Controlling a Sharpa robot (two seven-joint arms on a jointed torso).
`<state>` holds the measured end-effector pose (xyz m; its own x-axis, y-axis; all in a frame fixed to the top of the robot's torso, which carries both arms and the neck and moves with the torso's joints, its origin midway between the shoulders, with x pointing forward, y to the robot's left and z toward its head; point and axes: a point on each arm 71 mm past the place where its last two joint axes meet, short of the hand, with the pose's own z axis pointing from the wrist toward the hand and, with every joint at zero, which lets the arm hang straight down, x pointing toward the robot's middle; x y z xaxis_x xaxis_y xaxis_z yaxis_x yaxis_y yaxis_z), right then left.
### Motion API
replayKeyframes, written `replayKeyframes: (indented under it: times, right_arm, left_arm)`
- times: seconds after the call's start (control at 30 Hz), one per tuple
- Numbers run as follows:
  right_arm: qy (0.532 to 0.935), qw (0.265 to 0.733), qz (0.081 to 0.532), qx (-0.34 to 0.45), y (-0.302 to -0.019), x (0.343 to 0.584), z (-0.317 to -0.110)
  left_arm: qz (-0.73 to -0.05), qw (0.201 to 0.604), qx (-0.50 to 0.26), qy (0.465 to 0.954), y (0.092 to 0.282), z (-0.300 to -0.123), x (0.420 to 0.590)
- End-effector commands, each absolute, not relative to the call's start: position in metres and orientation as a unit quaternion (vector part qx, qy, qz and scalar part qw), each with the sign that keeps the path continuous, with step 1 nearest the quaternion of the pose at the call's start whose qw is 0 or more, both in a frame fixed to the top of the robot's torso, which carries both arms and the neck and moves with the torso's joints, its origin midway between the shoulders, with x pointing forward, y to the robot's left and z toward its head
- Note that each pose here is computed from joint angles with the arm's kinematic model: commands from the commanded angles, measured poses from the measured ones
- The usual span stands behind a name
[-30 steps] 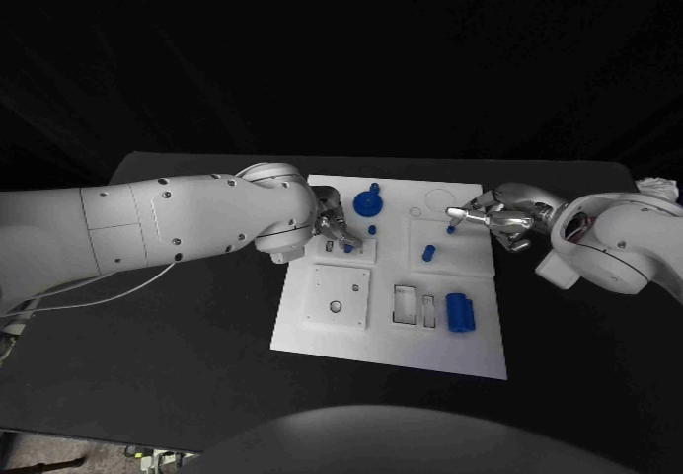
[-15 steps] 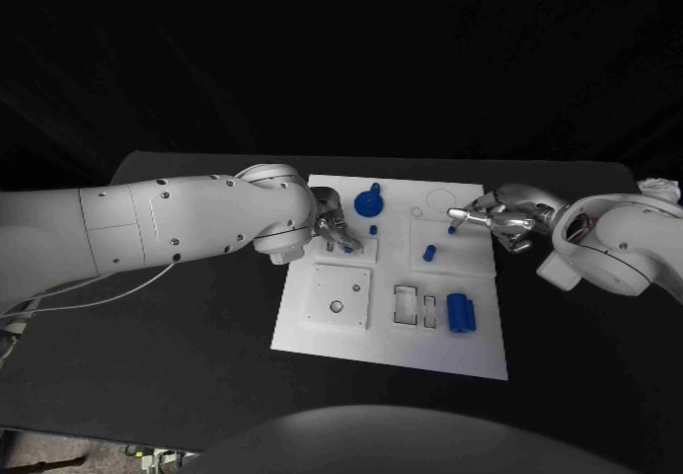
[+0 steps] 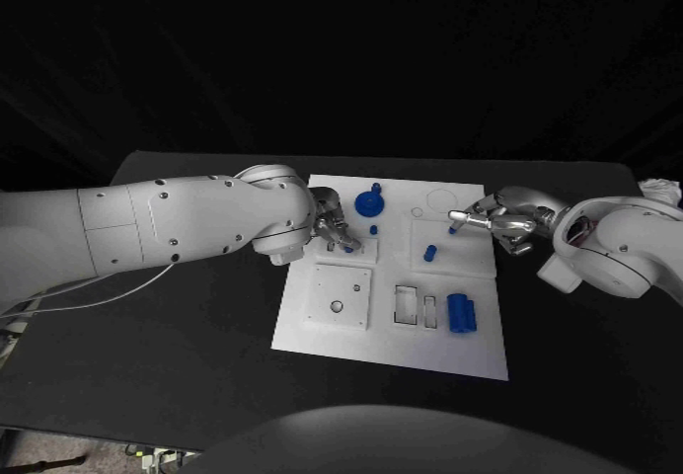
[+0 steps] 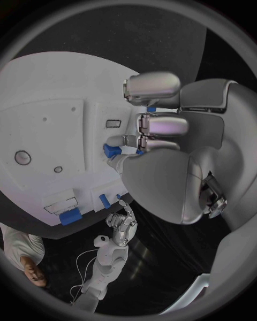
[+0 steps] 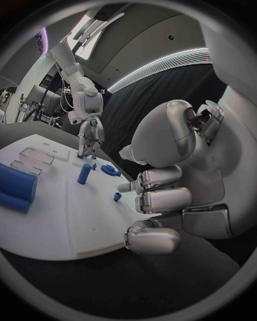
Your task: Assemble the parts on the task board
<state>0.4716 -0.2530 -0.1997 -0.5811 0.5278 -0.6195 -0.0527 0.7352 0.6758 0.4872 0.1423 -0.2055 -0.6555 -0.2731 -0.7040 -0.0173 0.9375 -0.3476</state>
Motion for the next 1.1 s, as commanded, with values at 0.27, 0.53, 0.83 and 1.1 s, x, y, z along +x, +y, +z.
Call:
replayKeyframes:
  times: [0.27, 0.53, 0.83, 1.1]
  right_arm:
    - [0.829, 0.427, 0.334, 0.14, -0.2524, 0.4705, -0.2019]
    - [0.829, 0.426, 0.334, 0.14, -0.2526, 0.4705, -0.2023]
    - [0.829, 0.426, 0.334, 0.141, -0.253, 0.4705, -0.2026]
    - [0.829, 0.426, 0.334, 0.141, -0.2532, 0.4706, -0.2028]
  left_arm:
    - [-0.154, 0.405, -0.087, 0.897, 0.1433, -0.2064, 0.4864]
    - [-0.15, 0.404, -0.087, 0.898, 0.1437, -0.2068, 0.4864]
    - [-0.154, 0.409, -0.092, 0.895, 0.1447, -0.2059, 0.4866]
    - [-0.162, 0.42, -0.1, 0.887, 0.1461, -0.204, 0.4871]
